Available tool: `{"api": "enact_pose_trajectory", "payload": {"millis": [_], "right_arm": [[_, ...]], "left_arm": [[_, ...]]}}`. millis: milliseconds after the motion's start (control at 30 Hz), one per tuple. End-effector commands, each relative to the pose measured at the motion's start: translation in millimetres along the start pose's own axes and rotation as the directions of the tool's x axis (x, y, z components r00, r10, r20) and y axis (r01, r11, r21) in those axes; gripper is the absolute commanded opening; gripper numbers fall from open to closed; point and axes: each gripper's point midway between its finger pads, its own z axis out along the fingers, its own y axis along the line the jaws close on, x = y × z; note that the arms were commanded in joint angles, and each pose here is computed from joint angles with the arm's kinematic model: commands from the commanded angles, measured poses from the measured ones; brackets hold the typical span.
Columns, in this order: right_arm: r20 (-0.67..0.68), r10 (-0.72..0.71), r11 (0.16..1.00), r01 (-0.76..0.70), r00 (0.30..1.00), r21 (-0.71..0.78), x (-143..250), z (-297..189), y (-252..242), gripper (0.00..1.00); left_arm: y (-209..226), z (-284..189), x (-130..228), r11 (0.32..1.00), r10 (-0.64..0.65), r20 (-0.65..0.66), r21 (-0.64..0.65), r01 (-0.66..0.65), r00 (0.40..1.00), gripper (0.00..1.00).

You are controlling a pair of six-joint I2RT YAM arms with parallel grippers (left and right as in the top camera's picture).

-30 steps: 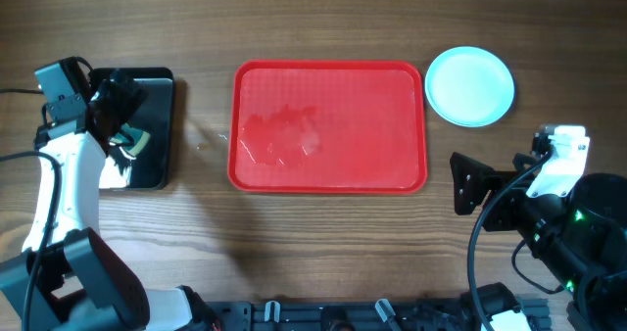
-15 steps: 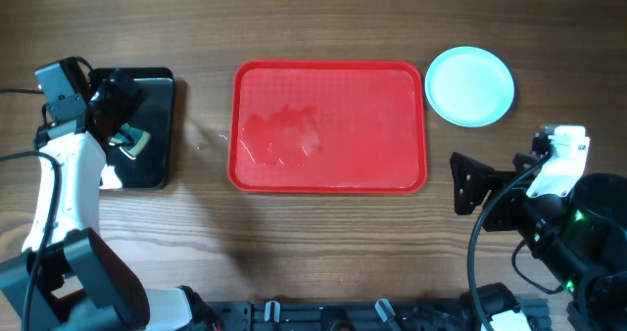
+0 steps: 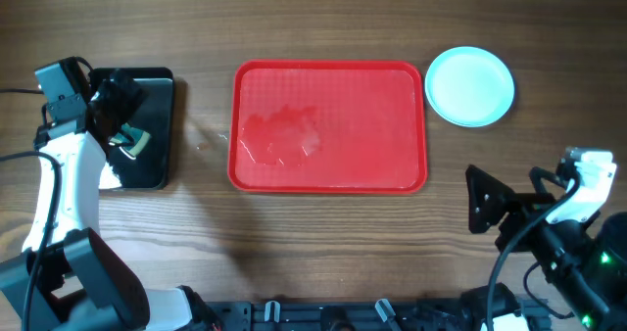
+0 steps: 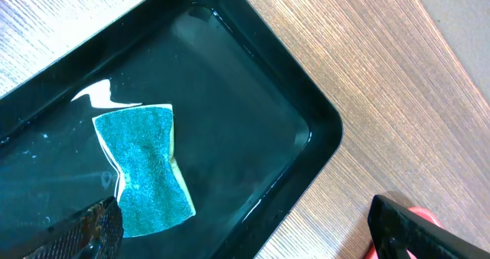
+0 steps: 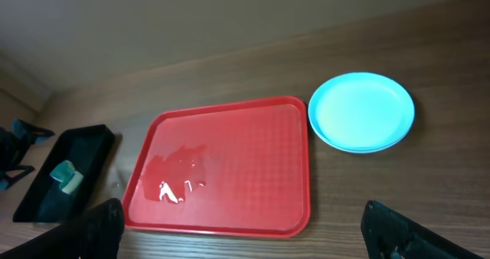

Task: Clean dirty plates on tray and stack at the side

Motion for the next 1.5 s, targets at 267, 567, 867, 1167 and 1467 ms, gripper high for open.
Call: {"api": "enact_pose_trajectory", "payload": {"millis": [267,567,867,1167,1467], "right_arm": [[0.044,-0.001,1.0,0.001,0.999,0.01,-2.1,-10.7,-3.5,1.0],[0.06,0.022,0.998,-0.025,0.998,0.057,-4.8,-11.2,-12.8,1.0],[0.168,0.023,0.981,-0.054,0.986,0.185,-3.5,-18.4,-42.0,1.0],[0.465,-0.191,0.977,0.214,0.865,0.005,20.7,59.3,-29.6,1.0],[0.606,-0.131,0.98,0.193,0.785,-0.038,64.9,102.0,-49.5,1.0]], "left_arm": [[0.1,-0.4,1.4,1.0,0.003,-0.003,0.006,-0.003,1.0,1.0],[0.1,-0.4,1.4,1.0,0.003,-0.003,0.006,-0.003,1.0,1.0],[0.1,-0.4,1.4,1.0,0.003,-0.003,0.006,-0.003,1.0,1.0],[0.1,-0.4,1.4,1.0,0.003,-0.003,0.006,-0.003,1.0,1.0],[0.1,-0.4,1.4,1.0,0.003,-0.003,0.006,-0.003,1.0,1.0]]}}
